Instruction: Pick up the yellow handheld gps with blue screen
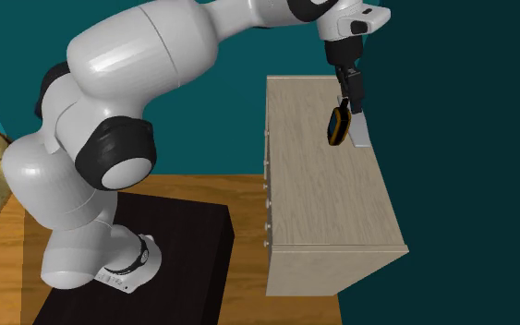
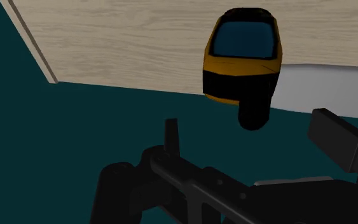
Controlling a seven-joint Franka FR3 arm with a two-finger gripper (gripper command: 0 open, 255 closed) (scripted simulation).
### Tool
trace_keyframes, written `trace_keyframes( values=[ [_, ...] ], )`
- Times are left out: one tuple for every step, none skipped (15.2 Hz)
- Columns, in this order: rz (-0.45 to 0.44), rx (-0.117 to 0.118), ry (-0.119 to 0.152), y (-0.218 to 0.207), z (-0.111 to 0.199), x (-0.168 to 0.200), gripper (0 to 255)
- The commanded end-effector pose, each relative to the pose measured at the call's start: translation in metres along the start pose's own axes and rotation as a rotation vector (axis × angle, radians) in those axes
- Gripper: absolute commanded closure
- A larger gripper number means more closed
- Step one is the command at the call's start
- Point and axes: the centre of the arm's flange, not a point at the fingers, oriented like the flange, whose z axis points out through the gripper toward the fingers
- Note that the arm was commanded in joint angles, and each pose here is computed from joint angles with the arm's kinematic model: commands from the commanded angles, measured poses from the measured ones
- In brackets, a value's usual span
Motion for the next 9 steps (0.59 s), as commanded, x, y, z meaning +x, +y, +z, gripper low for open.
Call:
trace_keyframes(
  values=[
    [0.0, 0.0, 0.0, -0.0027, 0.0096, -0.0034, 0],
    [0.0, 0.0, 0.0, -0.0036, 0.0123, -0.0044, 0],
    [0.0, 0.0, 0.0, -0.0036, 0.0123, -0.0044, 0],
    [0.0, 0.0, 0.0, -0.0037, 0.0124, -0.0041, 255],
    [0.0, 0.0, 0.0, -0.0037, 0.0128, -0.0043, 255],
    [0.0, 0.0, 0.0, -0.0037, 0.0129, -0.0042, 255],
    [0.0, 0.0, 0.0, -0.0039, 0.013, -0.0043, 255],
    [0.0, 0.0, 0.0, -0.0037, 0.0131, -0.0045, 255],
    [0.0, 0.0, 0.0, -0.0041, 0.013, -0.0049, 255]
  ],
)
